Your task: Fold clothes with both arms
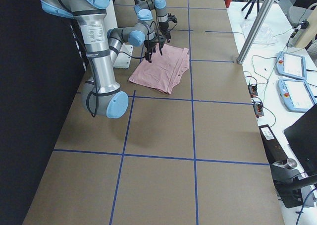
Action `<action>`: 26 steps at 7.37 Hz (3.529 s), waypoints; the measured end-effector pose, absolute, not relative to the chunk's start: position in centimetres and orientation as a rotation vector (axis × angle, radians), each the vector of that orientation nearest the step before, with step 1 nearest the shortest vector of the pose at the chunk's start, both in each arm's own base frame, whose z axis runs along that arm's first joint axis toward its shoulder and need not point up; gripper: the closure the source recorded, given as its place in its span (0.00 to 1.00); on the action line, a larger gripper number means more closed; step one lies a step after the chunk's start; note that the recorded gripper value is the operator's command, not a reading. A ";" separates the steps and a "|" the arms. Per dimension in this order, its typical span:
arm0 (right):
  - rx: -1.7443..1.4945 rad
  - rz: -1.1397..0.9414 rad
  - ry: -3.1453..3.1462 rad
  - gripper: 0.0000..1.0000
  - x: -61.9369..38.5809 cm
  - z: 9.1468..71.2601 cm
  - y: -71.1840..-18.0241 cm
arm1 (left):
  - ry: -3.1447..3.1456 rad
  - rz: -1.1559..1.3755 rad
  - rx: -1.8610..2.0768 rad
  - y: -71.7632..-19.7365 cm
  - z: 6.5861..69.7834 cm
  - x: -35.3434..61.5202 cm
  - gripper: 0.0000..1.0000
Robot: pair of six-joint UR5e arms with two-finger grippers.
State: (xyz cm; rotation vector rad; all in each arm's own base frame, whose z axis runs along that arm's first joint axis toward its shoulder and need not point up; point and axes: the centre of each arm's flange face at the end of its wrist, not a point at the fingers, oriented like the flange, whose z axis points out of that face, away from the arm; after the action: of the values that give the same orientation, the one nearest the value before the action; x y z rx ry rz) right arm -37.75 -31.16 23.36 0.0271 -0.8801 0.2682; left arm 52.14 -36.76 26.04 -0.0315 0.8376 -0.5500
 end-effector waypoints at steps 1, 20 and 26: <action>0.055 0.264 -0.884 0.00 -37.4 23.3 -31.8 | 0.805 -0.567 -0.047 -35.1 27.5 52.6 0.04; 0.088 0.279 -0.905 0.00 -37.1 22.1 -32.7 | 0.789 -0.618 0.061 -42.7 28.8 50.7 1.00; 0.080 0.286 -0.882 0.00 -38.0 23.0 -33.1 | 0.920 -0.527 0.349 -61.7 27.3 52.1 1.00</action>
State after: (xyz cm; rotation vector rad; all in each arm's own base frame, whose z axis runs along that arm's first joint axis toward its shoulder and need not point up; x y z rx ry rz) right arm -37.98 -33.11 22.98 0.0799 -0.8818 0.2858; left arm 52.12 -61.66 27.31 0.3494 0.9196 -0.5271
